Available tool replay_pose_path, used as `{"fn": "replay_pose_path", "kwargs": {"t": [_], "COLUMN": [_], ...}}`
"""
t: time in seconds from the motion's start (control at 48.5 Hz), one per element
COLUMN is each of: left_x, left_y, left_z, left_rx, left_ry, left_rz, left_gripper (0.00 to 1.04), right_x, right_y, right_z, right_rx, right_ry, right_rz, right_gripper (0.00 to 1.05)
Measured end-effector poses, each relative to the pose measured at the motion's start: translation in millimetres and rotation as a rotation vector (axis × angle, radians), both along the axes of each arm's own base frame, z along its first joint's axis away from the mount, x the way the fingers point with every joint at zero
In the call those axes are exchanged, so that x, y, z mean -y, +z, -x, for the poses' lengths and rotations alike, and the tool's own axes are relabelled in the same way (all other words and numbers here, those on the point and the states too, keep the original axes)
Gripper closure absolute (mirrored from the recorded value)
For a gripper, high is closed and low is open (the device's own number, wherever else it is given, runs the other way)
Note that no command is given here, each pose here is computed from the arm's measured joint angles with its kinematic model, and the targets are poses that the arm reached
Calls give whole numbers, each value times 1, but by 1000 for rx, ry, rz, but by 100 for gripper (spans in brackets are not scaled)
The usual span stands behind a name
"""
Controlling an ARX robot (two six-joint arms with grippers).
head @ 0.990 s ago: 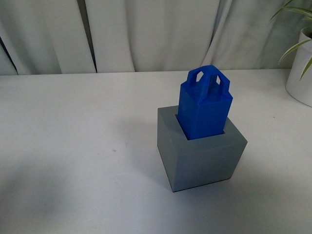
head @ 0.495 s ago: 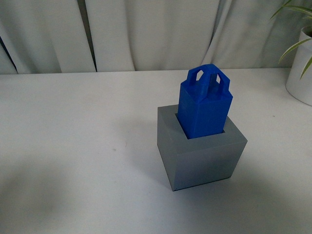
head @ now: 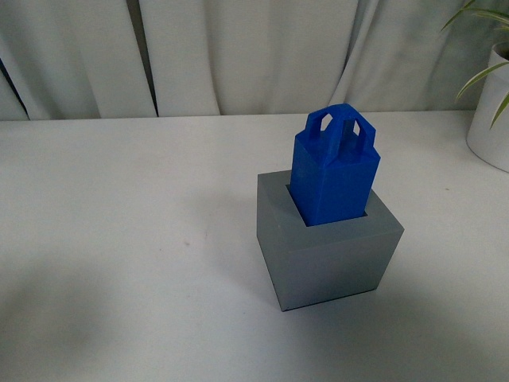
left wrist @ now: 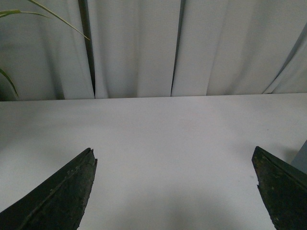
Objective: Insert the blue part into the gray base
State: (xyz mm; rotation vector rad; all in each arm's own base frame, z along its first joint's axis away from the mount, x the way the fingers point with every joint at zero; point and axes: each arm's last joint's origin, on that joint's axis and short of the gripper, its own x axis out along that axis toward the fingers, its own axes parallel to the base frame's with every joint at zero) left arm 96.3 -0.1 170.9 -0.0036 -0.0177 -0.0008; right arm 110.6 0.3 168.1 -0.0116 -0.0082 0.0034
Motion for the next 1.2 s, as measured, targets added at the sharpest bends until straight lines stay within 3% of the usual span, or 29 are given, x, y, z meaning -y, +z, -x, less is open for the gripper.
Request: {"fn": "replay_pose_path", "kwargs": {"t": [0.33, 0.412, 0.495, 0.763, 1.196], "left_x": [0, 0, 0, 0, 0], "left_y": [0, 0, 0, 0, 0], "left_z": [0, 0, 0, 0, 0], "left_rx": [0, 0, 0, 0, 0], "left_ry": [0, 0, 0, 0, 0], "left_rz": [0, 0, 0, 0, 0], "left_gripper": [6, 6, 6, 6, 6], "right_x": [0, 0, 0, 0, 0], "right_y": [-2, -3, -3, -3, -3], "right_z": [13, 13, 13, 13, 13], "right_rx": [-2, -5, -5, -4, -4], "right_ry": [1, 1, 1, 1, 1], "right_rz": [1, 0, 0, 0, -1], "right_gripper": [100, 81, 68, 6, 7]}}
